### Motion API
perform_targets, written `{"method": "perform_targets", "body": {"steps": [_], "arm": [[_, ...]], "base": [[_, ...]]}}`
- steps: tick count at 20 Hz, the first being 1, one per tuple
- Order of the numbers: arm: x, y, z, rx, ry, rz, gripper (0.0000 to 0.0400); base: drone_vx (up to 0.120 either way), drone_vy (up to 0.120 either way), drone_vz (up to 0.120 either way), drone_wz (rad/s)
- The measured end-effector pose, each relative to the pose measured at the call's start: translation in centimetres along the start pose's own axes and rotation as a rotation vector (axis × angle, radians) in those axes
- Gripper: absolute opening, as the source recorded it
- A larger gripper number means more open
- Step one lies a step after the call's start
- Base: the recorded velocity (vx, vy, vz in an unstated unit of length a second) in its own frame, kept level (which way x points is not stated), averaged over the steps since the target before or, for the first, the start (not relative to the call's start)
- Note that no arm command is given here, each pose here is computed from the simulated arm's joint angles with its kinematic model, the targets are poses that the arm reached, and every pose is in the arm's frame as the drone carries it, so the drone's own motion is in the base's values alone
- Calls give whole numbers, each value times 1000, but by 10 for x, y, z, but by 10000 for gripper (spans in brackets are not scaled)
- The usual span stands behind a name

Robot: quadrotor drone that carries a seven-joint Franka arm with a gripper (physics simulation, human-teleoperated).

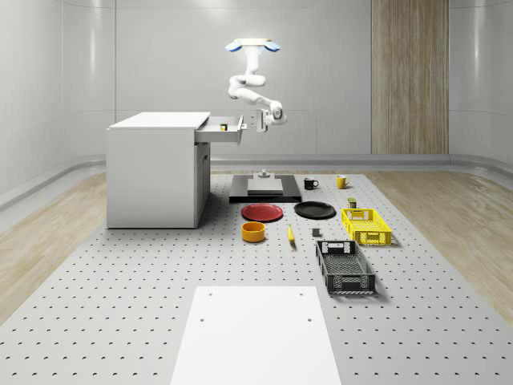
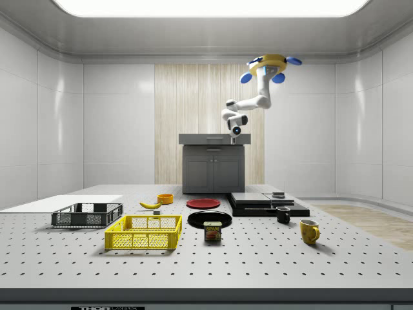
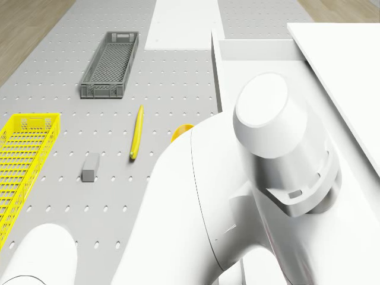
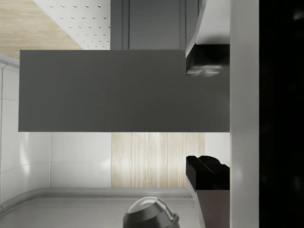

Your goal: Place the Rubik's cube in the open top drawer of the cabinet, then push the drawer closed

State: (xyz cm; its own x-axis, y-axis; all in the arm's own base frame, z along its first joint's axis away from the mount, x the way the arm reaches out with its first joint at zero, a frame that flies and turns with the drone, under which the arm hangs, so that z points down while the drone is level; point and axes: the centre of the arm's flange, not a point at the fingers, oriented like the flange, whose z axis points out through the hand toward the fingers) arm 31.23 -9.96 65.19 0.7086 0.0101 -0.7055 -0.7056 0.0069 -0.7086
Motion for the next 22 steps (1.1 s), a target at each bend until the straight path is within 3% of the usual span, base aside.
{"method": "perform_targets", "body": {"steps": [3, 7, 10, 20, 22], "arm": [[0, 0, 0, -3, 4, 0, 152], [-1, -1, 0, -5, 7, -1, 122], [-1, -1, 0, -5, 8, -1, 113], [-2, 1, 21, -7, 9, 23, 106], [-11, 6, 27, -9, 9, 51, 106]], "base": [[0, -120, 0, 0], [0, -120, 0, 0], [0, -107, 0, 0], [0, 0, 0, 0], [0, 0, 0, 0]]}}
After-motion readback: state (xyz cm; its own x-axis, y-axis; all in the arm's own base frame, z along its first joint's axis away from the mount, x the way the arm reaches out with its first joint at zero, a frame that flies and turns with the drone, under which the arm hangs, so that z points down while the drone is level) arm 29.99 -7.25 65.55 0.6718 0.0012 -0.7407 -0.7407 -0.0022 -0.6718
